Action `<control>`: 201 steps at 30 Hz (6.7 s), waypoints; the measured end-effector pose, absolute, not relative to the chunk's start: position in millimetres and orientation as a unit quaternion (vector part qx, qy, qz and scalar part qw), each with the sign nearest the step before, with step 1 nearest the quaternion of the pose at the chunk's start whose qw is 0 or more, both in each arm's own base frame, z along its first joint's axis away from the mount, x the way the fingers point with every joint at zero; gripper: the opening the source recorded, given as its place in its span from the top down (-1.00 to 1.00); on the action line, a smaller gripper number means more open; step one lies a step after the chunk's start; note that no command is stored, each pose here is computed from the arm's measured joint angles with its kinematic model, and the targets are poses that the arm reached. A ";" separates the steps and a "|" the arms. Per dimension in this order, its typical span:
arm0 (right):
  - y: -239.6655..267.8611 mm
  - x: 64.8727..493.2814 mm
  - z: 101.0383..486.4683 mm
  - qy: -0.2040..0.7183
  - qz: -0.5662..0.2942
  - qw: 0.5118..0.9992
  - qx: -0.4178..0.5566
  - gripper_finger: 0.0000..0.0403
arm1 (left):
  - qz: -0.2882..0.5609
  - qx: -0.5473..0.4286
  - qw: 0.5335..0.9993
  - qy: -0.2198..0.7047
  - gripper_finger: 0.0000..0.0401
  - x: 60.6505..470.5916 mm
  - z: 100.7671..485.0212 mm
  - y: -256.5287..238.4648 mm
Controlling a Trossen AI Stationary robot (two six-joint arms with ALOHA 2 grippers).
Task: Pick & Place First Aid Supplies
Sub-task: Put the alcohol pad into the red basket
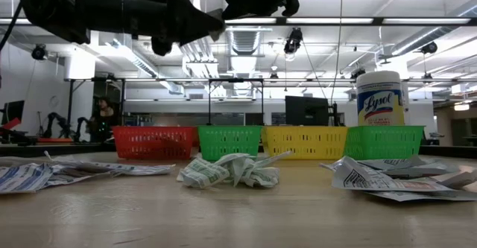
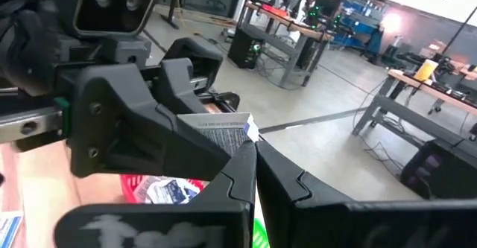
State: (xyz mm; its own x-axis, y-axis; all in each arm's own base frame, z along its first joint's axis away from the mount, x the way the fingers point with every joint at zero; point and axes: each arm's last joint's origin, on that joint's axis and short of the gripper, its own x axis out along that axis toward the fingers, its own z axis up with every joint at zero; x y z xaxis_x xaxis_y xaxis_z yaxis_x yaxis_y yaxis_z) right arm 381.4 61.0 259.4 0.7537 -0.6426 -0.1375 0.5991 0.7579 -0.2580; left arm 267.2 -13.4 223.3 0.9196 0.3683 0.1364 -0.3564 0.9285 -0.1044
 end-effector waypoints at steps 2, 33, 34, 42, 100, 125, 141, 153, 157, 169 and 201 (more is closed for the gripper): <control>61.0 381.4 259.4 0.110 -0.333 0.931 -0.101 0.96 | 0.182 -0.034 0.980 -0.077 0.95 267.7 224.1 -13.7; 75.7 303.3 280.4 0.311 -0.242 0.910 -0.127 0.94 | 0.289 -0.168 0.919 0.210 1.00 215.8 211.4 22.2; 77.9 297.9 283.2 0.312 -0.239 0.911 -0.124 0.94 | 0.288 -0.182 0.914 0.220 1.00 215.5 210.8 25.2; 102.8 258.6 307.0 0.297 -0.194 0.930 -0.098 0.94 | 0.279 -0.300 0.873 0.266 1.00 218.1 211.0 45.1; 72.9 123.4 297.1 0.172 -0.054 0.982 -0.064 0.94 | 0.273 -0.395 0.815 0.325 0.43 234.5 198.4 90.6; 77.8 119.4 284.6 0.258 0.042 0.965 0.019 0.94 | 0.137 -0.173 0.930 0.293 0.23 237.5 269.1 48.9; 103.2 129.7 249.2 0.498 0.095 0.831 0.227 0.94 | 0.057 -0.138 0.974 0.168 0.23 202.0 261.8 3.9; 133.5 139.2 209.3 0.649 0.117 0.733 0.167 0.94 | 0.046 -0.117 0.983 0.133 0.23 186.4 262.5 2.5; 150.7 134.9 199.3 0.690 0.113 0.706 0.114 0.94 | 0.041 -0.100 0.988 0.111 0.23 184.5 267.9 2.5; 194.8 118.9 179.9 0.753 0.083 0.653 0.000 0.94 | 0.038 -0.094 0.991 0.091 0.23 182.8 272.8 2.5; 203.1 120.5 166.0 0.745 0.063 0.664 -0.008 0.55 | 0.039 -0.102 0.990 0.089 0.23 182.9 273.0 2.5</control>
